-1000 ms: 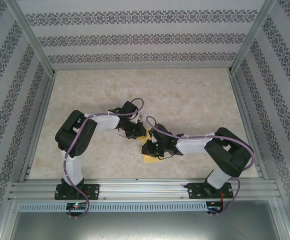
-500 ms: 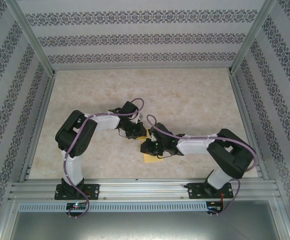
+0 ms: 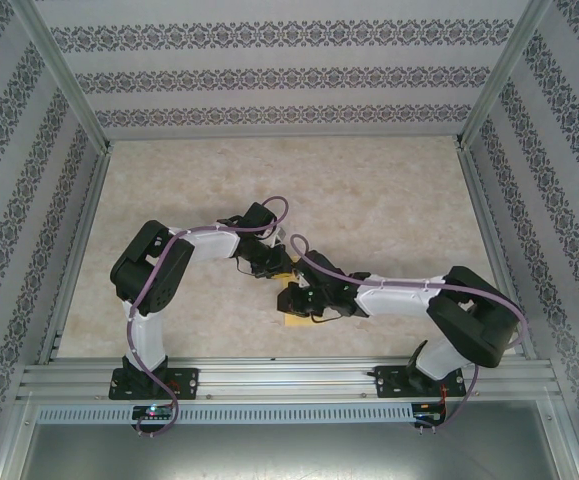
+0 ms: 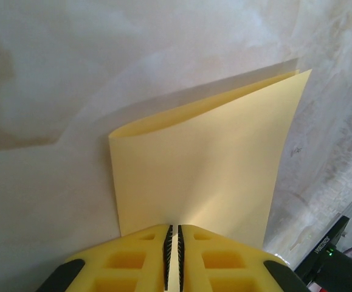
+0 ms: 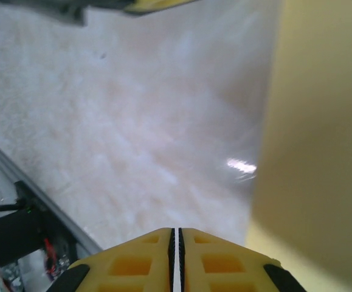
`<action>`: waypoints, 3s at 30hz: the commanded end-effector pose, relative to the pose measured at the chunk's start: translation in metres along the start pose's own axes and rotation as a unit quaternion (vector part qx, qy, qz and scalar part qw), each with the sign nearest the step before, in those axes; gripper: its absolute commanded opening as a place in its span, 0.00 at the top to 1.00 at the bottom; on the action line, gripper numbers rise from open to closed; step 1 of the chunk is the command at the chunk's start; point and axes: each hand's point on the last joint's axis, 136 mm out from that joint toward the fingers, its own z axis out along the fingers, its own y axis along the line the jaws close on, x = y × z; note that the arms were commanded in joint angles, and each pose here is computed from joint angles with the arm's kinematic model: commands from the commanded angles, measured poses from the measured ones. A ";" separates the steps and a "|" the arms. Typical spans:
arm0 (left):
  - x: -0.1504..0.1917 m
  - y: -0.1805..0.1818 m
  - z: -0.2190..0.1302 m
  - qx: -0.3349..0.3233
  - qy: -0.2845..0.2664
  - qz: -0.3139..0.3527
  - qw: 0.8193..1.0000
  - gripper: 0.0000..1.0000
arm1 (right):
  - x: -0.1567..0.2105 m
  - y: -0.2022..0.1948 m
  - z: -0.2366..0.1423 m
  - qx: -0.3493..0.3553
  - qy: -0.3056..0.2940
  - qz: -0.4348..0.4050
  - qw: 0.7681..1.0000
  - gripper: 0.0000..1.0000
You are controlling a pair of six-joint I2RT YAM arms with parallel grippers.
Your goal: Fold a paper plane with a square sheet of paper (pick it up from the middle)
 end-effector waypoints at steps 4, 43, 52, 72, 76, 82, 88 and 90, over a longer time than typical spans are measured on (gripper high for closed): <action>0.016 0.021 0.001 -0.054 0.016 -0.007 0.998 0.84 | 0.019 -0.033 0.025 0.039 0.018 0.034 0.998 0.86; 0.019 -0.051 -0.117 -0.006 -0.167 0.069 0.984 0.59 | 0.001 -0.083 -0.113 0.026 -0.143 0.049 0.988 0.49; 0.005 -0.052 -0.063 0.001 -0.136 0.055 0.989 0.66 | -0.033 -0.060 -0.085 0.026 -0.087 0.040 0.995 0.54; -0.023 -0.013 -0.001 -0.088 -0.067 0.028 0.993 0.75 | -0.050 -0.072 -0.058 0.026 -0.029 0.072 0.997 0.54; -0.028 -0.014 0.004 -0.086 -0.063 0.033 0.994 0.75 | -0.052 -0.076 -0.055 0.022 -0.021 0.078 0.996 0.54; -0.032 -0.013 0.010 -0.087 -0.051 0.036 0.994 0.75 | -0.054 -0.081 -0.046 0.020 -0.018 0.102 0.994 0.56; -0.036 -0.022 0.006 -0.070 -0.050 0.046 0.995 0.74 | -0.057 -0.072 -0.040 -0.009 -0.018 0.105 0.994 0.59; -0.036 -0.025 0.003 -0.068 -0.051 0.050 0.995 0.74 | -0.060 -0.069 -0.039 -0.015 -0.024 0.106 0.994 0.60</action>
